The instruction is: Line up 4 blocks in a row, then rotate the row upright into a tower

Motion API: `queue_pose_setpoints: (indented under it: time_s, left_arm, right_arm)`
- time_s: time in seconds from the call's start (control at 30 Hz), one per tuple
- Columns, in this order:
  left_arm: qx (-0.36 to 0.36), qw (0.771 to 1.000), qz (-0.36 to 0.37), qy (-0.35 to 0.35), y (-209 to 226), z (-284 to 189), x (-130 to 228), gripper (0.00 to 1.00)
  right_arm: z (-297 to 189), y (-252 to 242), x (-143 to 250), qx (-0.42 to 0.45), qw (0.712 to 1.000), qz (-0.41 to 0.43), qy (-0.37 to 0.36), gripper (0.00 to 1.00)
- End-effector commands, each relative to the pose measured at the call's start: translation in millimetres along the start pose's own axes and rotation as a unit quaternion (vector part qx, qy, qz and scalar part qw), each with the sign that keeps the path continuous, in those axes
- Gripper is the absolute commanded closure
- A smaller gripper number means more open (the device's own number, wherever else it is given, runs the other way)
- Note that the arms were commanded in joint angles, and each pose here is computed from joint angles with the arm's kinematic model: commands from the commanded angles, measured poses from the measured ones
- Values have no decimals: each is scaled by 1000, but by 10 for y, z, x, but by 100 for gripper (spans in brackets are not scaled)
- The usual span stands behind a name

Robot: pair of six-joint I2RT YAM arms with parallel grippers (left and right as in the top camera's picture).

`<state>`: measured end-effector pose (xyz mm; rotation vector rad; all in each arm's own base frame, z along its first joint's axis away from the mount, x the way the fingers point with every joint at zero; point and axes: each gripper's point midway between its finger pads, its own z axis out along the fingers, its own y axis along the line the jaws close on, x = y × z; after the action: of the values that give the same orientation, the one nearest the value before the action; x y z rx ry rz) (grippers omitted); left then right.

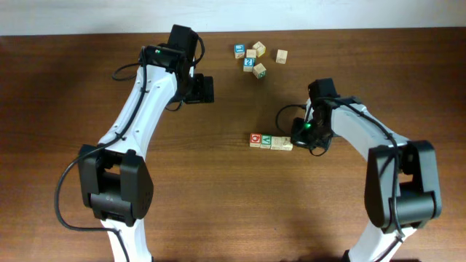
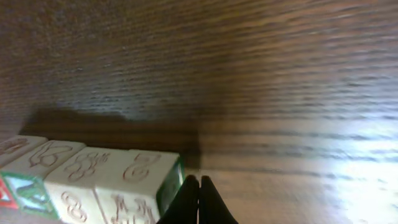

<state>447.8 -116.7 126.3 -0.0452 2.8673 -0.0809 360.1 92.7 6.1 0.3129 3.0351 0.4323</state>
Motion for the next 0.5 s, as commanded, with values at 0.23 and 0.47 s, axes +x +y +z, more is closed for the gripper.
queue_pose_setpoints:
  time_s: [0.23, 0.47]
  left_arm:
    - [3, 1000, 19, 6, -9, 48, 12, 1]
    - [4, 1000, 19, 6, -9, 48, 10, 1]
  right_arm:
    - [102, 307, -11, -62, 996, -57, -2, 96]
    - [105, 458, 48, -86, 995, -47, 9, 96]
